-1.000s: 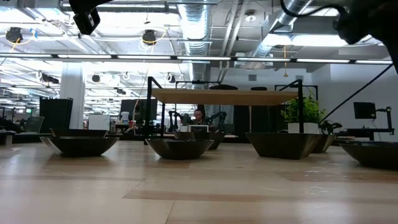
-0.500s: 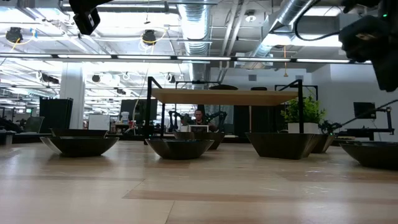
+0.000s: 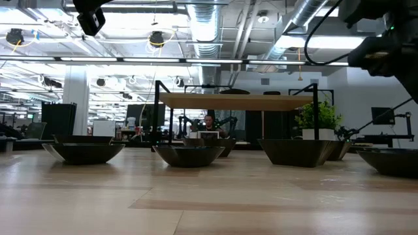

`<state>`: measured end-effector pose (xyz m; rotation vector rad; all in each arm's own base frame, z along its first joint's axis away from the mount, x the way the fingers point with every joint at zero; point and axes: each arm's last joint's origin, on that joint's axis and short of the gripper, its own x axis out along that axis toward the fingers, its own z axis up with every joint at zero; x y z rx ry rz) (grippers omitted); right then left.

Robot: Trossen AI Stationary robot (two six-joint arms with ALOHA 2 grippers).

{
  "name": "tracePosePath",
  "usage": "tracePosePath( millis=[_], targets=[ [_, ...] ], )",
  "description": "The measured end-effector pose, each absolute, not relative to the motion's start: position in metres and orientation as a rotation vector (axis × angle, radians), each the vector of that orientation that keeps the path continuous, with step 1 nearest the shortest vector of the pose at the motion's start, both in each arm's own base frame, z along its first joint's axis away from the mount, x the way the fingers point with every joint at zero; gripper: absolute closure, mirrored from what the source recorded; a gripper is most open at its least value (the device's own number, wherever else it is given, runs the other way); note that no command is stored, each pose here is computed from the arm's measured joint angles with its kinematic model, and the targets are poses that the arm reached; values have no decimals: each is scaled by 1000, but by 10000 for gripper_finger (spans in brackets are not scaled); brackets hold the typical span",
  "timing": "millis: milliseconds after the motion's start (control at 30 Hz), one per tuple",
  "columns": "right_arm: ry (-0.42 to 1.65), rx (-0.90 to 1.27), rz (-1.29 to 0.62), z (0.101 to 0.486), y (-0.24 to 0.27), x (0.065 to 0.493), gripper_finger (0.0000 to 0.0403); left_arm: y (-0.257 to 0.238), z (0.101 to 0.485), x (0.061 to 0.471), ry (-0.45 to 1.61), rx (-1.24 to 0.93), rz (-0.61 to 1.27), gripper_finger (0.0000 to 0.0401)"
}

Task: Pick & Place Mini shaped plates
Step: Stack the leaf-shaped plate on top of the other leaf-shaped plate on the shelf

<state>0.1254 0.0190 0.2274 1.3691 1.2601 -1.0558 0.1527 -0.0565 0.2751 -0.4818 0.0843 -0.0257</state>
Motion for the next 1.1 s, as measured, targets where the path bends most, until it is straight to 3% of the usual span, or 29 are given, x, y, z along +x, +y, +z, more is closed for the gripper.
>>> tracePosePath(
  millis=[300, 533, 633, 767, 1100],
  targets=[
    [1231, 1463, -1020, 218, 54, 150, 351, -56, 275, 153, 84, -473, -26, 256],
    [1127, 1452, -1226, 207, 77, 147, 351, -56, 275, 153, 84, -471, -26, 256],
    [1096, 1486, -1222, 202, 84, 146, 351, -56, 275, 153, 84, -471, -26, 256],
    [1036, 1514, -1185, 190, 85, 150, 351, -56, 275, 153, 84, -471, -26, 256],
    [929, 1501, -1333, 183, 62, 149, 351, -56, 275, 153, 85, -471, -26, 256]
  ],
)
